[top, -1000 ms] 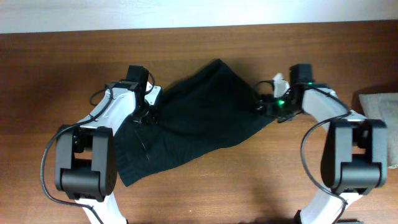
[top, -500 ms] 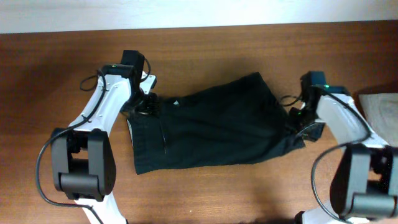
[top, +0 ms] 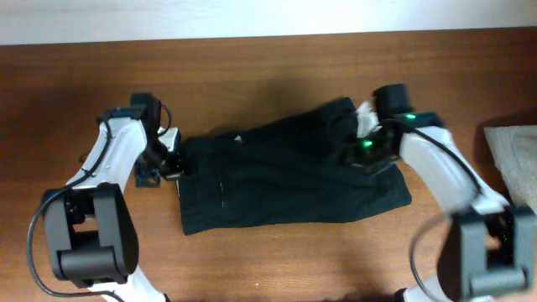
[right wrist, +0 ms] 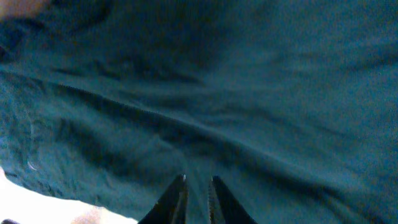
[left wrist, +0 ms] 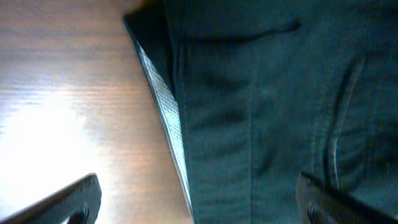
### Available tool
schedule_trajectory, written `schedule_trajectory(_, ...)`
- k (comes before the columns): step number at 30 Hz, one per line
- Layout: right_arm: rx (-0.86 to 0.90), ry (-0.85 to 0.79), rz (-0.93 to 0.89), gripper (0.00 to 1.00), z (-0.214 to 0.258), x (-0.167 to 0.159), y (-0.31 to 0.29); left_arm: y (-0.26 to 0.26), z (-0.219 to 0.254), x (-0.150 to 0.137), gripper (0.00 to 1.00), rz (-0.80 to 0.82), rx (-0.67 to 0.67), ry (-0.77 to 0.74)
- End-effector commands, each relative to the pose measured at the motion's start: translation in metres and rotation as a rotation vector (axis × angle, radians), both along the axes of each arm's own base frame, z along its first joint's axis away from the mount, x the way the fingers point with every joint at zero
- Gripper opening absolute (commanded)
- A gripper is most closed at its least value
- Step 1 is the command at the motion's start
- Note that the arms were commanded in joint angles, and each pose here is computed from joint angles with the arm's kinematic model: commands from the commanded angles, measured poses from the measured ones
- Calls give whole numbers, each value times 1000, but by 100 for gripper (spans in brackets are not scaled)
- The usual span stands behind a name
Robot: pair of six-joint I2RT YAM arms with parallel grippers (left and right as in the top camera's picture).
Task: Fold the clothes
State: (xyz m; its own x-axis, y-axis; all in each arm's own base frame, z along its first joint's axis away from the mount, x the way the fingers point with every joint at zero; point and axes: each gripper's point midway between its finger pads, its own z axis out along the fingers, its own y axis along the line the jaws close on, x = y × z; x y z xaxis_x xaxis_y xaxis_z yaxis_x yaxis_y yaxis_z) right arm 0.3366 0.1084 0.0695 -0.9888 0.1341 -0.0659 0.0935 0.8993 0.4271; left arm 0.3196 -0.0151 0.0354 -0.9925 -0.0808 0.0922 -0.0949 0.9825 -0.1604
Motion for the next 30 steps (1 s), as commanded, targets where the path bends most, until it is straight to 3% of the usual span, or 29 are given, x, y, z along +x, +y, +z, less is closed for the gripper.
schedule_trajectory(1, 46, 194, -118, 10, -43, -10, 17, -12, -23, -10, 99, 77, -142, -7)
schedule_trajectory(4, 48, 245, -150, 10, -60, -11, 18, -16, -43, -27, 99, 84, -159, 13)
schedule_trajectory(5, 49, 236, -151, 10, -59, -9, 18, -26, -47, -30, 94, 89, -221, 6)
schedule_trajectory(6, 49, 236, -151, 11, -60, -9, 18, -41, -49, -33, 79, 96, -316, -5)
schedule_trajectory(7, 45, 235, -150, 10, -60, -9, 18, -43, -55, -38, 70, 109, -322, 0)
schedule_trajectory(12, 46, 236, -151, 9, -60, -9, 18, -45, -72, -64, 61, 119, -321, 43)
schedule_trajectory(14, 46, 236, -151, 9, -60, -9, 18, -45, -73, -56, 38, 113, -321, 12)
schedule_trajectory(15, 46, 236, -151, 9, -60, -9, 18, -45, -73, -51, 12, 109, -329, -14)
schedule_trajectory(16, 46, 237, -151, 9, -60, -9, 18, -46, -72, -50, 1, 110, -333, -17)
schedule_trajectory(20, 50, 232, -140, 9, -58, -9, 18, -11, -21, -32, 0, 164, -271, -62)
schedule_trajectory(23, 108, 227, -111, 9, -45, -13, 26, 44, 87, -5, 0, 154, -64, -222)
schedule_trajectory(26, 117, 163, -89, 9, -22, -11, 27, 32, 151, 16, 0, 92, -46, -361)
schedule_trajectory(30, 100, 115, -92, 11, -10, -7, 23, -30, 149, 28, 0, -50, -59, -377)
